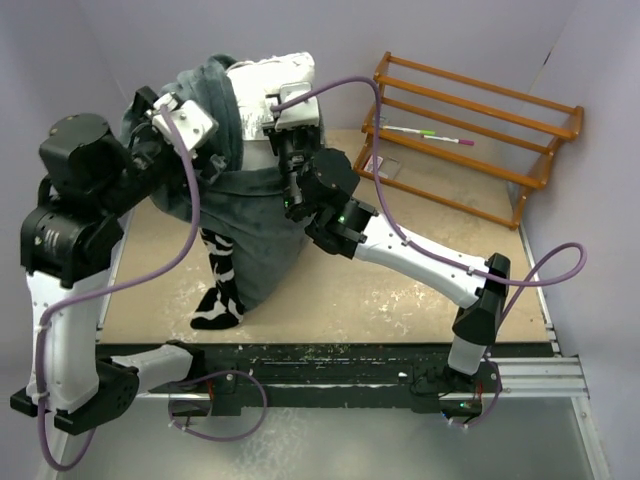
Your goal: Remove the pillowcase from the pillow
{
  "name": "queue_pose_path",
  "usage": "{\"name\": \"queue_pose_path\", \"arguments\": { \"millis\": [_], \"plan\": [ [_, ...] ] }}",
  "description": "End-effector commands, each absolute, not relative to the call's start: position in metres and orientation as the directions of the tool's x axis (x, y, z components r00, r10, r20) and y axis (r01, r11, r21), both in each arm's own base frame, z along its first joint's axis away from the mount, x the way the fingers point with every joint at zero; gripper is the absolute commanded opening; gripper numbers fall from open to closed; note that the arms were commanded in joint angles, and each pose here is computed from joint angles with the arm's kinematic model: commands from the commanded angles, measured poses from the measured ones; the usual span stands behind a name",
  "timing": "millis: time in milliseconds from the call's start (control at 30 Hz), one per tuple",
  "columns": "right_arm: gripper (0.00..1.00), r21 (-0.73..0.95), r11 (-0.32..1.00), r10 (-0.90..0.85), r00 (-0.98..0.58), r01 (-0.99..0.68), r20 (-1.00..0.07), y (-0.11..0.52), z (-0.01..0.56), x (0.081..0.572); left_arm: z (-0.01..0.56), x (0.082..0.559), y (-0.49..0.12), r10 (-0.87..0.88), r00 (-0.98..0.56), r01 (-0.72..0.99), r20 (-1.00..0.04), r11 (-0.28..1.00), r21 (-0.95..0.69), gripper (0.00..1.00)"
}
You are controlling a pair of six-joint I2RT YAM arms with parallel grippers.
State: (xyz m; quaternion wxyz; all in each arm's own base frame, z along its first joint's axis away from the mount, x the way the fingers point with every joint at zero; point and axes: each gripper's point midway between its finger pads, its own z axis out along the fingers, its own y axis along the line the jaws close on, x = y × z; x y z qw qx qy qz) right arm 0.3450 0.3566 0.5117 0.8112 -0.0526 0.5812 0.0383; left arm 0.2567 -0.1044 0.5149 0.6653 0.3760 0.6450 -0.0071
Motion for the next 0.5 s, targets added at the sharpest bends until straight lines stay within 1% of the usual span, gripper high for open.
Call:
{"name": "queue_pose_path", "arguments": {
  "millis": [0,100,167,267,333,467],
  "plan": [
    [0.0,0.125,0.99,0.139,0.373,-0.064,-0.917,0.322,0.567,0.32,0.523,0.263,-0.112,0.459,0.224,0.493,-0.86,0.708,0.506,0.97],
    [0.0,0.13,0.987,0.157,0.376,-0.095,-0.913,0.329,0.572,0.308,0.53,0.276,-0.11,0.463,0.261,0.443,-0.847,0.722,0.532,0.98],
    [0.0,0.131,0.985,0.163,0.37,-0.11,-0.915,0.333,0.573,0.303,0.529,0.276,-0.117,0.434,0.259,0.476,-0.863,0.72,0.505,1.0],
    [0.0,0.137,0.98,0.183,0.367,-0.148,-0.912,0.342,0.573,0.294,0.52,0.27,-0.133,0.381,0.222,0.57,-0.897,0.696,0.437,0.99],
    [0.0,0.134,0.975,0.191,0.361,-0.177,-0.913,0.348,0.573,0.289,0.519,0.269,-0.137,0.359,0.217,0.591,-0.908,0.692,0.415,0.99],
    [0.0,0.118,0.974,0.181,0.348,-0.194,-0.92,0.357,0.567,0.285,0.541,0.258,-0.142,0.284,0.319,0.573,-0.904,0.702,0.422,0.99]
  ]
}}
